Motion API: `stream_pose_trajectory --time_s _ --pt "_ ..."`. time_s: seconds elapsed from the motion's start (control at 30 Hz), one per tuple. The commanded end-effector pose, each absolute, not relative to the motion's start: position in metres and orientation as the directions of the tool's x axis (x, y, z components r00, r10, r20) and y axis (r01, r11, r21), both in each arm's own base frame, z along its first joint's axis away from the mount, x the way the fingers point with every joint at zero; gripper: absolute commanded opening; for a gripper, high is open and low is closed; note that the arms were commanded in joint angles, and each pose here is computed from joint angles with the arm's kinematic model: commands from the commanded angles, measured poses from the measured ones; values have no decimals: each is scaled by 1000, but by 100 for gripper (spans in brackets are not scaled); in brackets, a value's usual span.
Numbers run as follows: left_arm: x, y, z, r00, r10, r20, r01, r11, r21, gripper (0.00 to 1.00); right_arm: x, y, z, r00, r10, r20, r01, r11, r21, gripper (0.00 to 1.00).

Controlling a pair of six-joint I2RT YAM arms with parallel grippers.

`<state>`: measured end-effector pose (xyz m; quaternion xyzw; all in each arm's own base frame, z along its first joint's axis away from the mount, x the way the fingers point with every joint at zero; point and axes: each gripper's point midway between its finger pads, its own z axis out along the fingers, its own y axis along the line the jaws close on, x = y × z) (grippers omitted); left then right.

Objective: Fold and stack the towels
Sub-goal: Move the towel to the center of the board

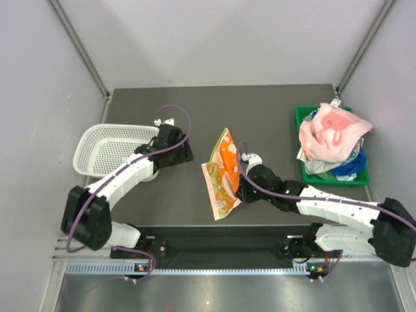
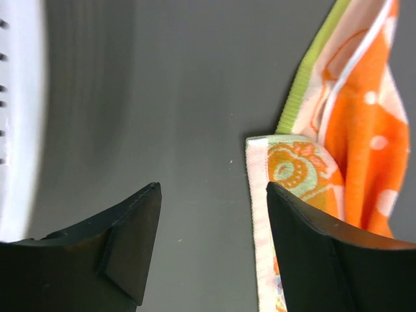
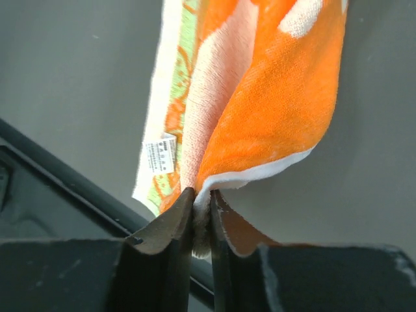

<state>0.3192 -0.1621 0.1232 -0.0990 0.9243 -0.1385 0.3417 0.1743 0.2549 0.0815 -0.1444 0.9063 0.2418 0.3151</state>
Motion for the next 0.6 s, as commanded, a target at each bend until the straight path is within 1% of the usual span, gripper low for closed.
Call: stream_pose_trajectory --time_s 0.0,0.03,0.1,0.13,0.17,0.27,0.37,0.53,0.57 --pt "331 -185 109 -754 -359 -551 -115 897 -426 70 171 263 104 -730 -73 -679 -449 801 396 16" --pt "336 -190 104 -755 -365 -545 -110 890 -443 68 172 262 107 -724 -73 -686 -450 803 390 18" --pt "337 -199 83 -787 -368 -495 -126 882 -455 63 175 255 107 -712 -93 -696 -449 822 350 24" --pt "337 -208 80 -801 -364 -476 -113 872 -476 62 176 252 108 -710 -101 -696 -446 830 334 26" --pt "340 -213 70 -809 -363 -461 -113 867 -484 62 178 249 110 -703 -99 -704 -438 840 320 31" --pt "347 -226 57 -822 -369 -434 -117 854 -506 62 183 244 119 -683 -93 -724 -433 850 299 41" --pt "351 -236 46 -836 -363 -411 -118 851 -512 62 187 240 126 -665 -80 -742 -420 862 283 46" --pt "359 -243 32 -836 -382 -394 -135 839 -527 63 199 236 131 -638 -76 -766 -397 885 243 50" --pt "357 -247 28 -845 -381 -375 -137 833 -536 59 202 235 133 -633 -71 -771 -388 891 236 50"
